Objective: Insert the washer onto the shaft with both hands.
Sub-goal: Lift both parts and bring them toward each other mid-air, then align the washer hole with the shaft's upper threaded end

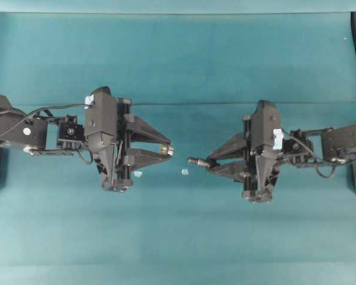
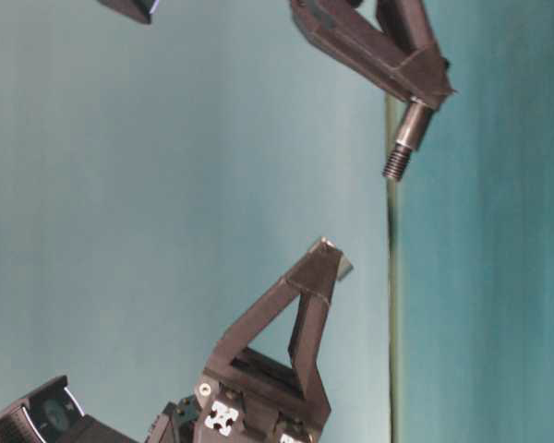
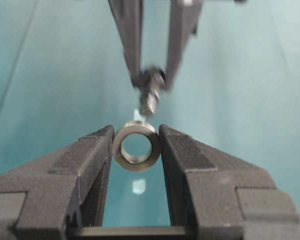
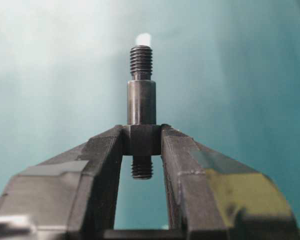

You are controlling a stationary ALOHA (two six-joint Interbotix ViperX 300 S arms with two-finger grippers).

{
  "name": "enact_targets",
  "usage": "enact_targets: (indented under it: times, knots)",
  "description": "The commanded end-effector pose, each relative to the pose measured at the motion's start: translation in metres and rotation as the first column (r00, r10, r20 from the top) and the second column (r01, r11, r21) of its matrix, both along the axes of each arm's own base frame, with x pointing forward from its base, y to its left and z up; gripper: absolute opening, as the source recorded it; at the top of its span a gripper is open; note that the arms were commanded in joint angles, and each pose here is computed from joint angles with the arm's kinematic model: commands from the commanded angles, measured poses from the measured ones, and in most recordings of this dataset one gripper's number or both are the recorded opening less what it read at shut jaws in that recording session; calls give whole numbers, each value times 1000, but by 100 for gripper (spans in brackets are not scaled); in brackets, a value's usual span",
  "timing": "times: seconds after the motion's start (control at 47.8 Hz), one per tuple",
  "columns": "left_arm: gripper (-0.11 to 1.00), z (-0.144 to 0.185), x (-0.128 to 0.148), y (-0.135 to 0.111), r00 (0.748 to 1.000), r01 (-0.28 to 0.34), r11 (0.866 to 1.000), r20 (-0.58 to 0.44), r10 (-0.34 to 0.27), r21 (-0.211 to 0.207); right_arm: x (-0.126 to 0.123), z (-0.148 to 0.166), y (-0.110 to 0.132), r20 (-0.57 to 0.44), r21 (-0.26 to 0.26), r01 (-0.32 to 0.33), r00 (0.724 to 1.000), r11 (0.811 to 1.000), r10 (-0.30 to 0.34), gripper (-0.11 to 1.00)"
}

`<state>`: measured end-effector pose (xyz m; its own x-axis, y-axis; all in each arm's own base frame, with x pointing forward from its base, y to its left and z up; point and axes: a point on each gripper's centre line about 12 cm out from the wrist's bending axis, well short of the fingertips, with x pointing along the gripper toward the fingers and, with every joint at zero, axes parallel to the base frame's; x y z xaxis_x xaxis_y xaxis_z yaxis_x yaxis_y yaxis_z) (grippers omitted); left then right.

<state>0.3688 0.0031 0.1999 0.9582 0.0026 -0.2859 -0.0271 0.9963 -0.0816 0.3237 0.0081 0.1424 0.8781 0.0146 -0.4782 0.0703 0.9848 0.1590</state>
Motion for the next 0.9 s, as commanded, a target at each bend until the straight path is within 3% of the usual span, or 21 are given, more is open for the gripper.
enact_targets:
  times: [0.0, 0.293, 0.88]
  knots:
    - [37, 4, 3, -2, 999, 2, 1000, 40, -2, -20, 4, 2, 2, 33, 16, 3, 999, 1000, -4, 0]
    - [37, -15, 7, -11, 999, 11, 997, 41, -8, -76, 4, -1, 2, 32, 15, 2, 999, 1000, -3, 0]
    - [37, -10, 15, -10, 997, 12, 997, 77, -6, -78, 15, 0, 2, 87, 20, 6, 996, 1000, -8, 0]
